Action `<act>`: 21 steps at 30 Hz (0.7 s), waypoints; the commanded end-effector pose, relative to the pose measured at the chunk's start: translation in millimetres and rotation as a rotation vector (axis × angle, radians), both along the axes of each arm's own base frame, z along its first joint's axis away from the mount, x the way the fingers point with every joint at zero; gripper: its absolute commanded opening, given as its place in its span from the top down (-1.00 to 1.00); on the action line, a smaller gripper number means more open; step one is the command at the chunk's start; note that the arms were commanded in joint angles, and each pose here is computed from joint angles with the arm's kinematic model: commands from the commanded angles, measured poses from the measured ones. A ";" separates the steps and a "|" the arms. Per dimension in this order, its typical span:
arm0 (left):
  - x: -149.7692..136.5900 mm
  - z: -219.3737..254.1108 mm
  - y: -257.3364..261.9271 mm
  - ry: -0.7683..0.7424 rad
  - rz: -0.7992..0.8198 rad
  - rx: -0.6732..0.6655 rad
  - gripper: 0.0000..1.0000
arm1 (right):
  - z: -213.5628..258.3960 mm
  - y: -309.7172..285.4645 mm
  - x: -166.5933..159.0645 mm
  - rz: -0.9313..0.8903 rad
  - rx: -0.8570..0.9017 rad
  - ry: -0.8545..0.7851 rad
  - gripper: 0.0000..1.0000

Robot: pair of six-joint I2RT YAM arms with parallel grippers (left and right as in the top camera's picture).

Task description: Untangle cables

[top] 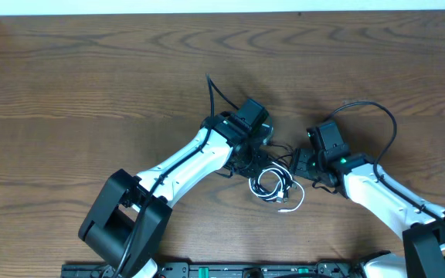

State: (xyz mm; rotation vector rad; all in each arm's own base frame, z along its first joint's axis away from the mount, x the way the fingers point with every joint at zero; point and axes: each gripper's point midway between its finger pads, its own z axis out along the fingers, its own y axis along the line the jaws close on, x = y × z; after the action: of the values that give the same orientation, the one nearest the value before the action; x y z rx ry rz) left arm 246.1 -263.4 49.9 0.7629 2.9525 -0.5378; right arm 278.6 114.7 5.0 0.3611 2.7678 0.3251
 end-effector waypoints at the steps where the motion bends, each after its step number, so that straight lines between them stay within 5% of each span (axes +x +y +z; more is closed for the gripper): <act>1: -1.3 0.7 0.6 0.004 0.008 0.001 0.85 | -8.9 -19.0 3.1 0.013 -0.123 -0.066 -0.24; 13: -4.4 0.1 2.8 0.017 0.007 0.011 0.85 | -17.5 -90.9 -21.5 -0.170 -0.443 -0.019 -0.12; 21: -4.2 0.2 2.6 0.017 0.007 0.010 0.85 | -24.5 -62.9 -21.5 -0.084 -0.288 0.014 -0.56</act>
State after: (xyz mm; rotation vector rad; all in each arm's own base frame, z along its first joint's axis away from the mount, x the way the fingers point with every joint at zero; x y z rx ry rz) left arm 243.9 -261.8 49.4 0.7633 2.9647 -0.5332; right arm 273.2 37.9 -0.6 0.4816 2.6383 -0.1953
